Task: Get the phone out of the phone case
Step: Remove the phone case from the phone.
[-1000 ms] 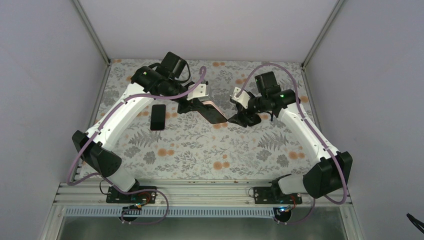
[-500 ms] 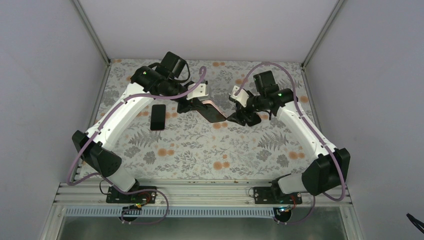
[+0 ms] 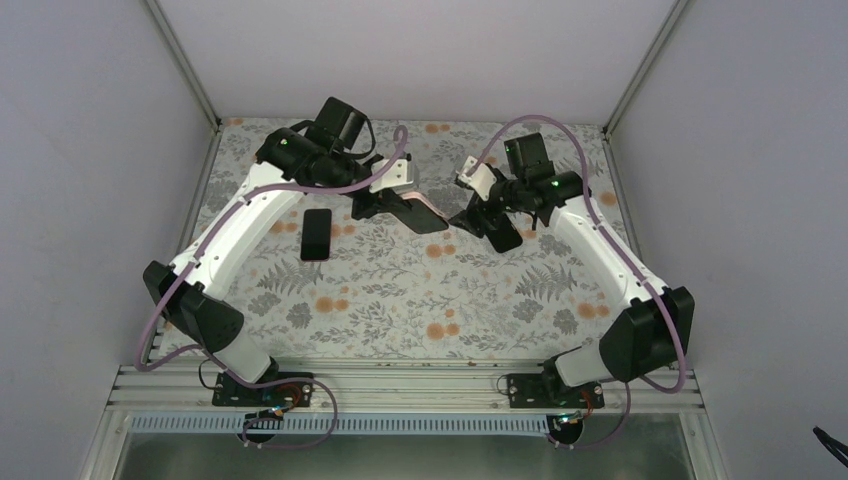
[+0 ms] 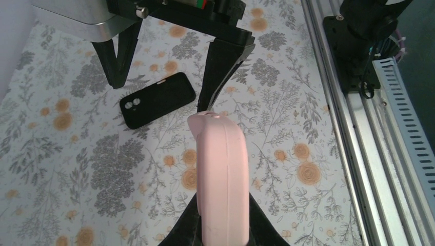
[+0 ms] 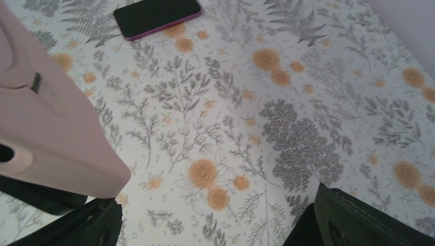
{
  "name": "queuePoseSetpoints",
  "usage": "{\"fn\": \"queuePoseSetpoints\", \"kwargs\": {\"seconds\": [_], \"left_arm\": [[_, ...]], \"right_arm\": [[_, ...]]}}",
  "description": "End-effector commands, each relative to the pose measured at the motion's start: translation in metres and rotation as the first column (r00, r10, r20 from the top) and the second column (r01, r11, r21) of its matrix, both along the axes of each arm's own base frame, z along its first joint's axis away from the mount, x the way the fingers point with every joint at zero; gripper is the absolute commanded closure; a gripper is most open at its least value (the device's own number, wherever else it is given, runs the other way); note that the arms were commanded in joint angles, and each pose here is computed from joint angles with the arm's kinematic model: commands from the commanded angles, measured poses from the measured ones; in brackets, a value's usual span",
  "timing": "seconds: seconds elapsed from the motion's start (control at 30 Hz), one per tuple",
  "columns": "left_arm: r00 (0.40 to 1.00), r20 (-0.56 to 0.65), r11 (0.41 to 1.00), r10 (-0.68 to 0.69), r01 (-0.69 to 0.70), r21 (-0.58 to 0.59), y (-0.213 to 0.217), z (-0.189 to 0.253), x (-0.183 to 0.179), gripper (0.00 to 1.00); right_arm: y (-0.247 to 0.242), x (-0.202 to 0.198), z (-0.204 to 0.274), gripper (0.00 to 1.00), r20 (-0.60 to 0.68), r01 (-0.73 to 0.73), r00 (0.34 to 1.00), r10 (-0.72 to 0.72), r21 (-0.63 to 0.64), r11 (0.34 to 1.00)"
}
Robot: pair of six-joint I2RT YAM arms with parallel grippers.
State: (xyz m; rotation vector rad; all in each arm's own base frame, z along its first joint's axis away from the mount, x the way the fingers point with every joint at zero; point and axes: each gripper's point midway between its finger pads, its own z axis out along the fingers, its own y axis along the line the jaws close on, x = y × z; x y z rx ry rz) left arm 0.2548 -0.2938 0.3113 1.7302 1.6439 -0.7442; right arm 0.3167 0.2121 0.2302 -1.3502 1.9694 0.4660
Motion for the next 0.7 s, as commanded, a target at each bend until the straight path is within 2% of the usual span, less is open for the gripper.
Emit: {"fn": "queuePoseSetpoints", "kwargs": {"seconds": [0.0,0.07,0.13,0.2,0.3,0.4,0.47,0.5,0.57,0.63,0.67], "left_arm": [[0.977,-0.063,0.961,-0.202,0.185,-0.207,-0.023,0.040,-0.038,0.98],[0.973,-0.073,0.954,-0.218,0.196,-0.227,-0.026,0.045,-0.039,0.98],[0.973,-0.069,0.951,-0.221,0.200,-0.234,-0.028,0.047,-0.035,0.98],[0.979,-0.051,0.952,-0.200,0.181,-0.246,-0.031,0.050,-0.020,0.98],[0.986,-0.029,0.940,-0.162,0.145,-0.309,-0.033,0.068,0.009,0.98],[0.990,-0.036,0.924,-0.139,0.117,-0.364,-0.042,0.083,0.040,0.98],[0.994,-0.078,0.924,-0.077,0.042,-0.380,-0.052,0.078,0.072,0.98],[0.996,-0.078,0.922,-0.040,0.006,-0.388,-0.057,0.076,0.087,0.98],[0.998,-0.066,0.916,0.015,-0.041,-0.400,-0.064,0.067,0.109,0.98],[0.998,-0.044,0.916,0.055,-0.068,-0.396,-0.070,0.060,0.124,0.98],[0.997,-0.038,0.918,0.060,-0.070,-0.391,-0.071,0.058,0.128,0.98]], "right_arm": [[0.022,0.052,0.041,0.03,0.168,0.056,0.983,-0.077,0.129,0.990],[0.044,0.022,0.042,0.02,0.106,-0.134,0.988,0.113,0.209,0.969],[0.063,-0.025,0.055,0.02,0.075,-0.370,0.927,0.368,0.339,0.865],[0.076,-0.056,0.069,0.03,0.060,-0.485,0.857,0.512,0.428,0.763],[0.095,-0.090,0.098,0.03,0.063,-0.579,0.756,0.651,0.528,0.621],[0.113,-0.107,0.118,0.01,0.056,-0.604,0.677,0.734,0.612,0.511],[0.123,-0.120,0.137,0.00,0.055,-0.609,0.617,0.785,0.665,0.432],[0.130,-0.124,0.141,0.02,0.038,-0.595,0.590,0.806,0.695,0.403],[0.140,-0.136,0.143,0.14,0.014,-0.588,0.552,0.833,0.715,0.378],[0.147,-0.147,0.136,0.26,0.005,-0.628,0.546,0.838,0.664,0.405],[0.147,-0.149,0.135,0.35,-0.004,-0.629,0.549,0.836,0.657,0.416]]}}
